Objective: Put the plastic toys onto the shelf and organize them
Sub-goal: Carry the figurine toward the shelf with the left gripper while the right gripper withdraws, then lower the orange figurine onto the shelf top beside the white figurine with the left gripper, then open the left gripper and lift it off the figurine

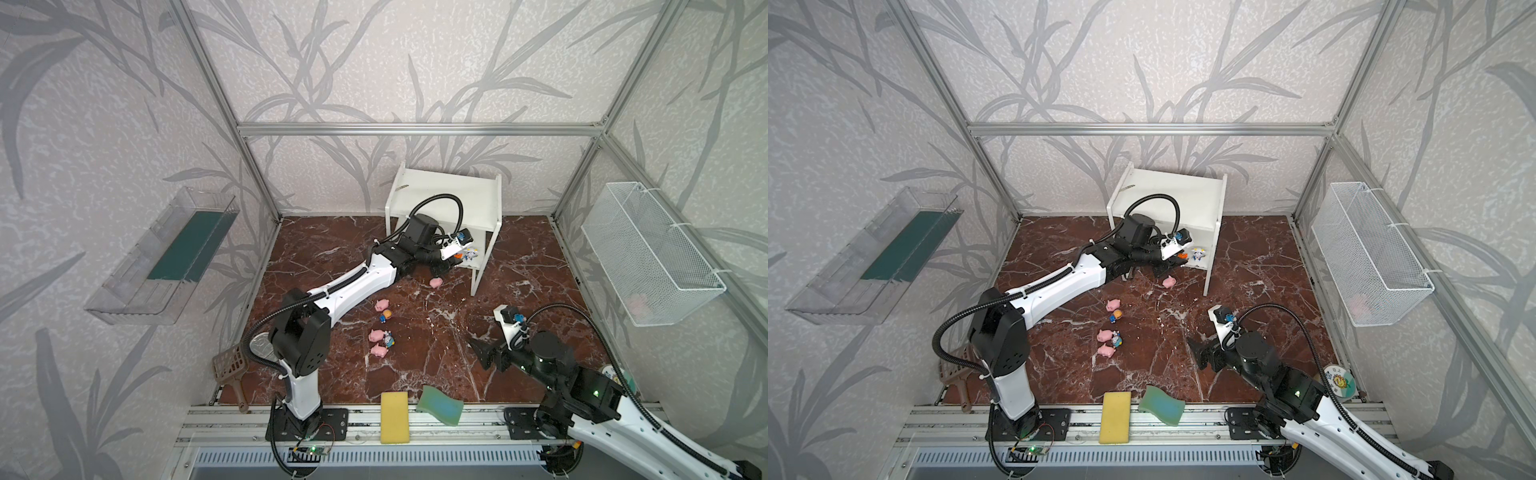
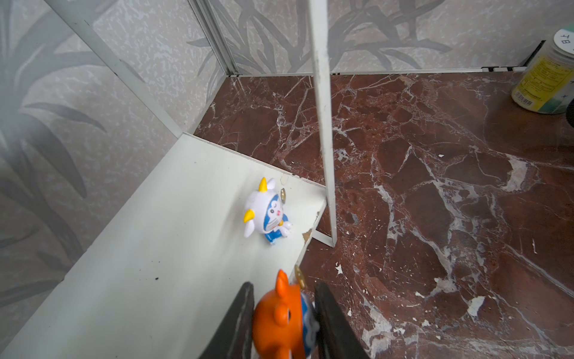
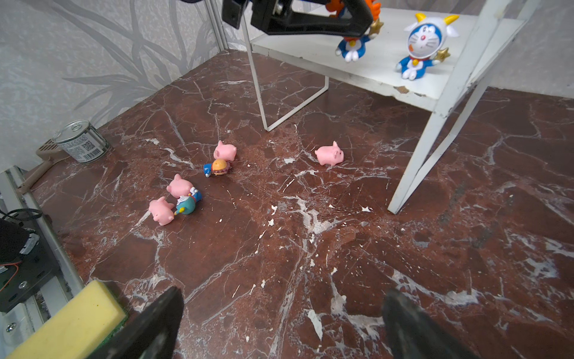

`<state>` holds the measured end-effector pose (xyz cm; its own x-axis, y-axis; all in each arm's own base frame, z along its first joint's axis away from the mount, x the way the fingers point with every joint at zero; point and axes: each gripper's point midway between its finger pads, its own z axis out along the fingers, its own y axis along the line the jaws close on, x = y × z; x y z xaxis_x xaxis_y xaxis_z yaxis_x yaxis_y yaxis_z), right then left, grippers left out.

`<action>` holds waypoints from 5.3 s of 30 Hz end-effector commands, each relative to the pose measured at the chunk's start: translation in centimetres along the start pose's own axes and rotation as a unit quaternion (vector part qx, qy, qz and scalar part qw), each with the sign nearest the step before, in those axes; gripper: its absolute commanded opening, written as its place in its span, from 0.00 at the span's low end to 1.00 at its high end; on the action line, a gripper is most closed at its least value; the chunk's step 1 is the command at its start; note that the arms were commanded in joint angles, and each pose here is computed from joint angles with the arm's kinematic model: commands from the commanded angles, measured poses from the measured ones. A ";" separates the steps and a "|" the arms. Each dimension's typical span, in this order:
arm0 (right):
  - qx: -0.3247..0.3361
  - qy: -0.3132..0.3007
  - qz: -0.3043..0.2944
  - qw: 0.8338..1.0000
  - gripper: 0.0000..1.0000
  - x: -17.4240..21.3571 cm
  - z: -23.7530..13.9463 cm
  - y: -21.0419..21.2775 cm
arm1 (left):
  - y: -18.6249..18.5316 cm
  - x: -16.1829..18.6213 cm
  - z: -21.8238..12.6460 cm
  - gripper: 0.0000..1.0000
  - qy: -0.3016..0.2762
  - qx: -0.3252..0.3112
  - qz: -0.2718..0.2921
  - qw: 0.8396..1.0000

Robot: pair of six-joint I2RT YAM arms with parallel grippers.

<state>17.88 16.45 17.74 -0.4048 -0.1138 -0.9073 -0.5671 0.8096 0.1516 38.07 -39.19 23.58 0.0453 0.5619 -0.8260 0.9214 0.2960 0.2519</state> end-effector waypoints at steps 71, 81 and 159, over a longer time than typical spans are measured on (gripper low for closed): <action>-0.021 -0.020 0.006 1.000 0.99 -1.0 -0.2 0.7 | 4.2 2.1 0.8 0.52 0.010 -0.073 0.016 0.997; -0.025 -0.021 0.007 0.999 0.99 -0.9 -0.3 0.8 | 3.7 2.3 0.0 0.51 0.008 -0.070 0.011 0.997; -0.158 0.126 0.021 0.979 0.61 2.5 15.7 11.0 | -5.3 16.7 -25.3 0.96 0.095 -0.334 -0.351 0.870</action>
<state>20.48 32.03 10.23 -0.5618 -0.3115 -0.7663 -0.7441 0.5950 0.3037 25.13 -14.92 22.37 -0.4971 0.2169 -0.8402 0.4013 0.9160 -0.0010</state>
